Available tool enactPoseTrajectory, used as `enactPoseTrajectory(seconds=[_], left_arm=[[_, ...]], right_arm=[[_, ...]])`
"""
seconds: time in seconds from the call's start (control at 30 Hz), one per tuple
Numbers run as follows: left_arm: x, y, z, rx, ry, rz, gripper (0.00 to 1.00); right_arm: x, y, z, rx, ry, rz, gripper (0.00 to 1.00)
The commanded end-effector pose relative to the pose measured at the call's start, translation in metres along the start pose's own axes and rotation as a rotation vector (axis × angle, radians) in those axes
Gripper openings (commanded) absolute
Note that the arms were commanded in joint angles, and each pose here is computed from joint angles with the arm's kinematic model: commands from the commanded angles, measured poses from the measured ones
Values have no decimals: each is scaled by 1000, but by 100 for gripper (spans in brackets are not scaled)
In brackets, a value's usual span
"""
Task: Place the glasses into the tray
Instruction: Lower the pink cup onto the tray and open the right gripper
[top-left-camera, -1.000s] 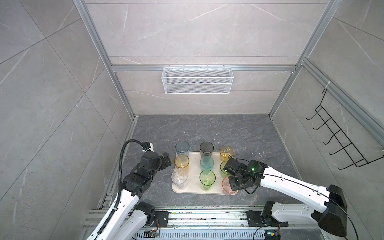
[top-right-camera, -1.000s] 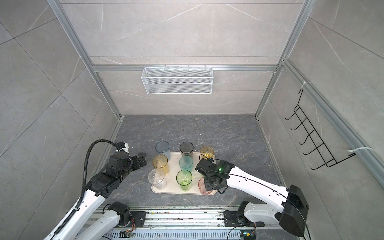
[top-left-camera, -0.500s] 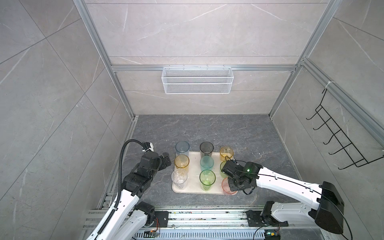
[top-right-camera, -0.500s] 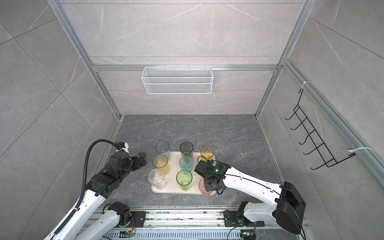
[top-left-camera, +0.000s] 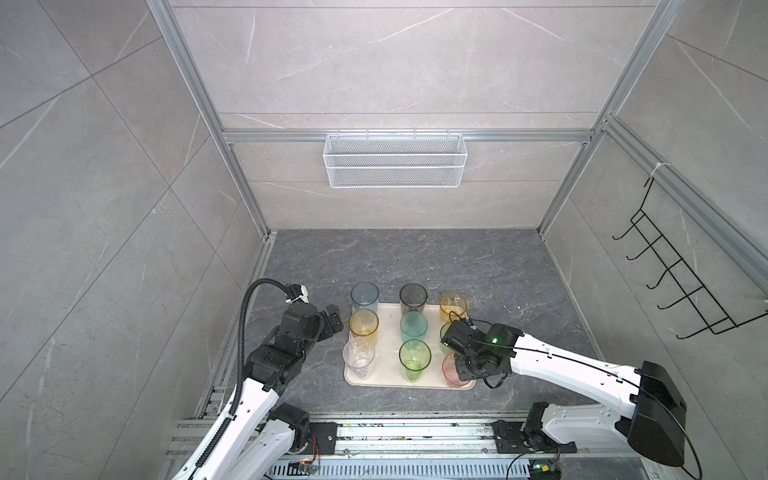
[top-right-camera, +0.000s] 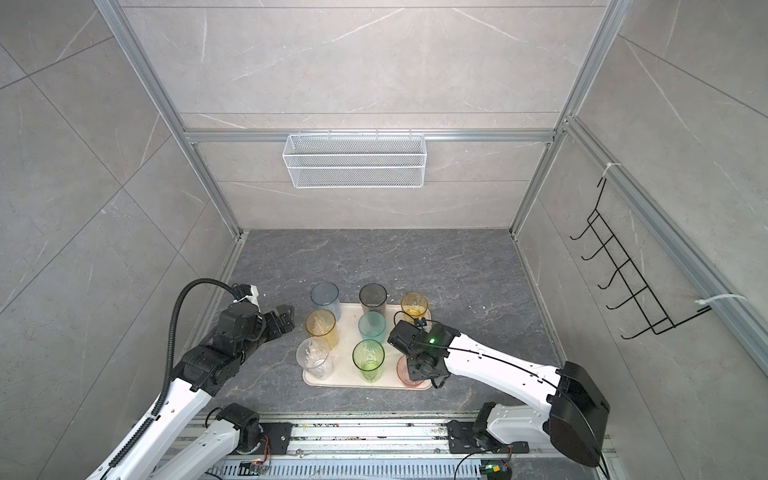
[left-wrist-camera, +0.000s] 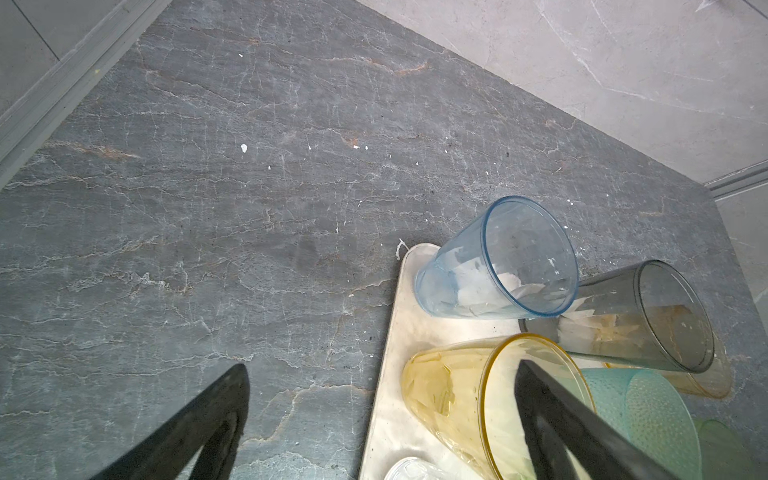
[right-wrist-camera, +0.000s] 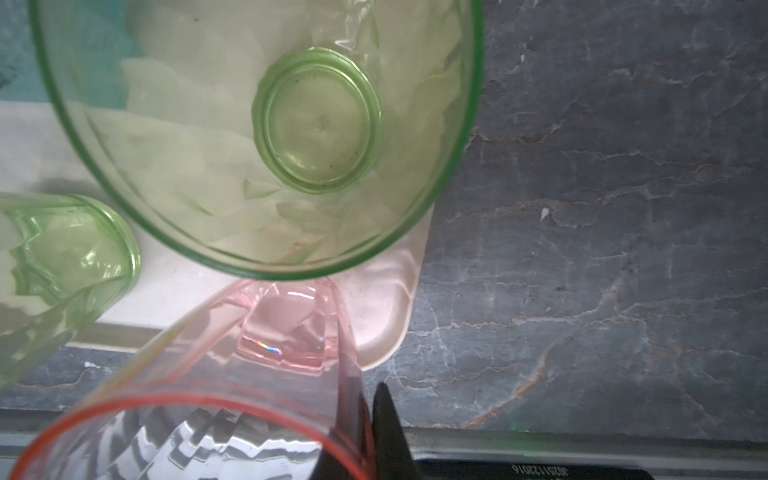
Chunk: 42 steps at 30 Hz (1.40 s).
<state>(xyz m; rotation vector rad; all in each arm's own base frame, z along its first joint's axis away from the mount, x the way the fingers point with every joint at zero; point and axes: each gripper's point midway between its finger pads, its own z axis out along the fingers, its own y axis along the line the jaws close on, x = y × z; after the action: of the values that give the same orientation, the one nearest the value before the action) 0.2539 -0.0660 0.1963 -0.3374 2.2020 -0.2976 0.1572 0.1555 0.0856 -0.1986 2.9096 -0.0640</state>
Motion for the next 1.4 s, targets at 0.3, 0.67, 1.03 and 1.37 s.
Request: enactPoseTrajectory(seconds=[0.3, 0.67, 1.03, 1.37], left_arm=[[-9, -4, -4, 16, -29, -24, 100], [-9, -4, -3, 17, -28, -27, 100], [-12, -5, -4, 20, -32, -24, 100], [-15, -6, -6, 17, -39, -17, 100]], right_arm=[[3, -7, 16, 26, 22, 31, 0], [5, -6, 21, 15, 45, 35, 0], [1, -6, 16, 17, 46, 30, 15], [-8, -8, -3, 22, 13, 24, 34]])
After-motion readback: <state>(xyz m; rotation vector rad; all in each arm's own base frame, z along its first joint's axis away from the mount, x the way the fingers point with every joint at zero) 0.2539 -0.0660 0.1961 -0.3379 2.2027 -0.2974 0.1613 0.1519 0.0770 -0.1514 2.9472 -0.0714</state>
